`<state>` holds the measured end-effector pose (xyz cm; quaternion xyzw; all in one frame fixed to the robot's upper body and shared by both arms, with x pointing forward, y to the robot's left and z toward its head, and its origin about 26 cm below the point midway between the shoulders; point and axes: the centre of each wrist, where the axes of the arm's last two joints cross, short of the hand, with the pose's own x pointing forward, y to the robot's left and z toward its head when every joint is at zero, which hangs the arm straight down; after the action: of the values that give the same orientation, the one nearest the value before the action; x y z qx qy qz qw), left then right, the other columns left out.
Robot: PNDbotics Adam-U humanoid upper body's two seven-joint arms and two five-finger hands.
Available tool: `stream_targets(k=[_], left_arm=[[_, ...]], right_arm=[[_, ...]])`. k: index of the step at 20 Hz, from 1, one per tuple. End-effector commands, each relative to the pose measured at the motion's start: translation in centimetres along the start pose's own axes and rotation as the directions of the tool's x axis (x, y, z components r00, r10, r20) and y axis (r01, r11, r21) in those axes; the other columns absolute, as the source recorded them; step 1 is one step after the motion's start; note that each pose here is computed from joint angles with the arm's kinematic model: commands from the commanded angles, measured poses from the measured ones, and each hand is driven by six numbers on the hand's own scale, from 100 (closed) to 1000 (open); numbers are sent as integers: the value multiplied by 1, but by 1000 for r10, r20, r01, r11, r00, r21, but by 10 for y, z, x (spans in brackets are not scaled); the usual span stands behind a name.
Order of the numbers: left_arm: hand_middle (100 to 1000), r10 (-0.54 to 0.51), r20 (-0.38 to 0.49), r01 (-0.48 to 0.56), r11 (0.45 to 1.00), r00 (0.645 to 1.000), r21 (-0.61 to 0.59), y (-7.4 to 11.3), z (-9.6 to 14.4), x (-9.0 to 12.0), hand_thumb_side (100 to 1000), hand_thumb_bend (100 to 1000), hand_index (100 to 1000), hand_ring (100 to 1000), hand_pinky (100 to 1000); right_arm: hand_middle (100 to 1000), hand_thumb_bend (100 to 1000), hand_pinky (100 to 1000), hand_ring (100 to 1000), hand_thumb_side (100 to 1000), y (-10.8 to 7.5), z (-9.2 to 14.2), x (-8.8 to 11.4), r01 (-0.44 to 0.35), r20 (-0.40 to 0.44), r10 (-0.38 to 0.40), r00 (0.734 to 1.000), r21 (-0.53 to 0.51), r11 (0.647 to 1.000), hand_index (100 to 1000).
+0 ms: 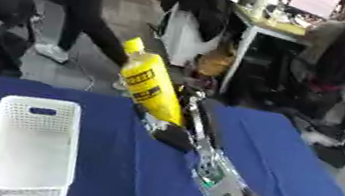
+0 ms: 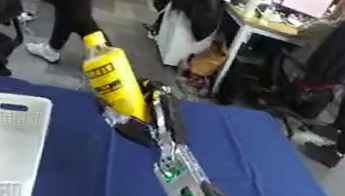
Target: Pick up objects on the table and place them in the box.
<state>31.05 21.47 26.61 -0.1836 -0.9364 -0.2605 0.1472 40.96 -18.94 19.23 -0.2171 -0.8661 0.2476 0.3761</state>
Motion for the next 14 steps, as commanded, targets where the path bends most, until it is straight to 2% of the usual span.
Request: stream_targets(k=[1,9,14], left_arm=[[824,-11,40,10,1000,999,3,3,-9,6,820,210,836,599,636],[823,-1,84,-1,1000,996,26,4,-24,9,827,219,836,600,637],[821,13,111,-18,999,994,39,4,-33,12,825,224,836,601,638]], right_arm=[[100,153,100,100,629,-8,-8,15,66,106,-68,992,21,998,253],[100,145,100,100,637,-2,-20,29,150,205,-166,965,88,985,252],[100,139,100,100,643,2,-25,36,151,250,-178,952,122,981,253]])
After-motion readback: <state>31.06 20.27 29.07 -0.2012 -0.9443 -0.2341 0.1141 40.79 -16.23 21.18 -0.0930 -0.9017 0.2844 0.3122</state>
